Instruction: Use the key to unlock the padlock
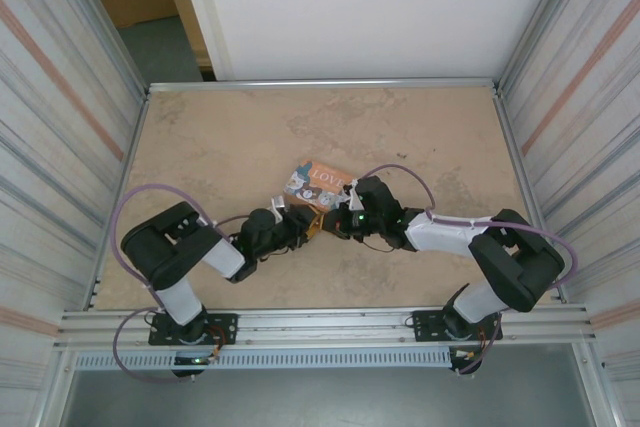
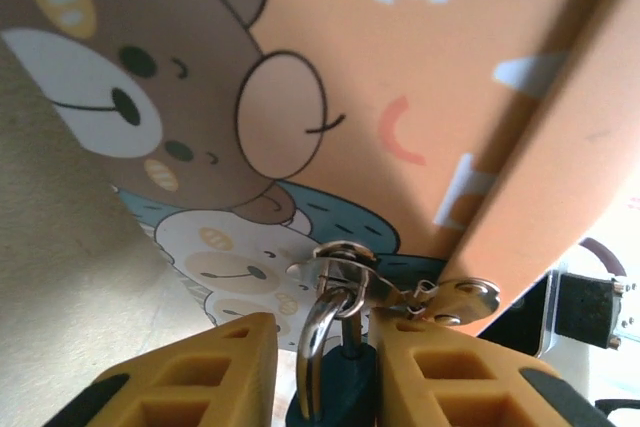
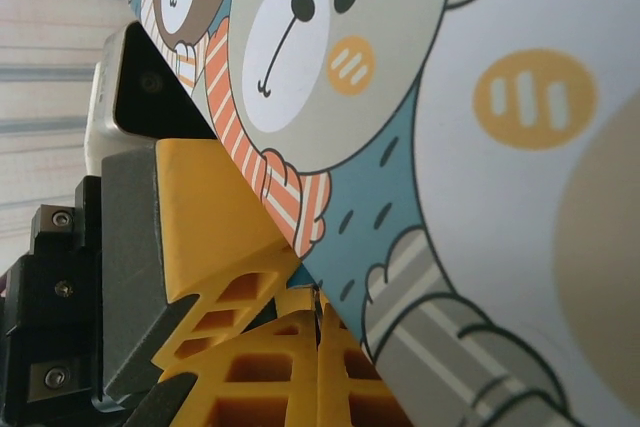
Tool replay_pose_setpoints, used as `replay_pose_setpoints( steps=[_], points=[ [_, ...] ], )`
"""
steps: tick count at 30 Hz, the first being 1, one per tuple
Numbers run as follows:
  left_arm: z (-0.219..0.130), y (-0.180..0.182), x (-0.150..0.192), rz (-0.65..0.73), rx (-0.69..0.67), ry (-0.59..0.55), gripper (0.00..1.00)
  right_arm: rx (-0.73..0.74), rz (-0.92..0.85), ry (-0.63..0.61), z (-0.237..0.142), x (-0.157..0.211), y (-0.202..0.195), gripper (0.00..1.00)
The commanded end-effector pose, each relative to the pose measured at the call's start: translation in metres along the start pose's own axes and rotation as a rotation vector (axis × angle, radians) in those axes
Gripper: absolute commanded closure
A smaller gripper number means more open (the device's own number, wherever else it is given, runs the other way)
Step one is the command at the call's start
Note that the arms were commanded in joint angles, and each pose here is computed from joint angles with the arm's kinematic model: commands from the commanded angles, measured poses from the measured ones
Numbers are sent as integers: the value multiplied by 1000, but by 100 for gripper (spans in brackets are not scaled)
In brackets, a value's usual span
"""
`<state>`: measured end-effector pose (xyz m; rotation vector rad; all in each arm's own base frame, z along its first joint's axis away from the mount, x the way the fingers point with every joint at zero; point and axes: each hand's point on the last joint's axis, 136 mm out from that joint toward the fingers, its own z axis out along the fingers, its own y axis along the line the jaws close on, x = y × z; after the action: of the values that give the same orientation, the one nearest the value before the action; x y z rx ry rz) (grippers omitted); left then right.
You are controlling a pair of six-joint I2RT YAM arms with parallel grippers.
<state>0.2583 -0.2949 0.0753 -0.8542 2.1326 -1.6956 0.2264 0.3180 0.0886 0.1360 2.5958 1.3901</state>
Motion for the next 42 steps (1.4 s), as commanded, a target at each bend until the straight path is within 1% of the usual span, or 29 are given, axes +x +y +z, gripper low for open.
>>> replay_pose_setpoints(
  steps=[1,7,10,18,26,28,32,33,37,39,42],
  points=[
    [4,-16,3,-3,67,8,73,-67,-27,-31,0,-10,25,100],
    [3,-12,1,-6,52,-4,78,-64,-25,-31,0,-10,23,100],
    [2,-11,1,-6,47,-6,79,-64,-24,-32,1,-10,23,100],
    [0,-6,-2,1,9,-21,73,-66,-22,-31,0,-10,24,100],
    [-7,-8,-6,37,-34,-44,74,-67,-20,-31,0,-10,25,100],
    [-8,-9,-6,46,-41,-44,77,-70,-20,-30,0,-10,25,100],
    [-9,-14,-5,65,-36,-42,88,-83,-25,-30,0,-10,28,100],
    [-10,-15,-5,71,-39,-42,91,-87,-29,-32,0,-11,29,99],
    [-12,-19,-4,94,-52,-43,98,-95,-49,-37,-4,-12,31,89],
    [-13,-25,-2,114,-50,-38,100,-95,-63,-42,-7,-12,30,80],
    [-15,-33,0,153,-84,-26,100,-95,-106,-31,-14,-12,32,67]
  ],
)
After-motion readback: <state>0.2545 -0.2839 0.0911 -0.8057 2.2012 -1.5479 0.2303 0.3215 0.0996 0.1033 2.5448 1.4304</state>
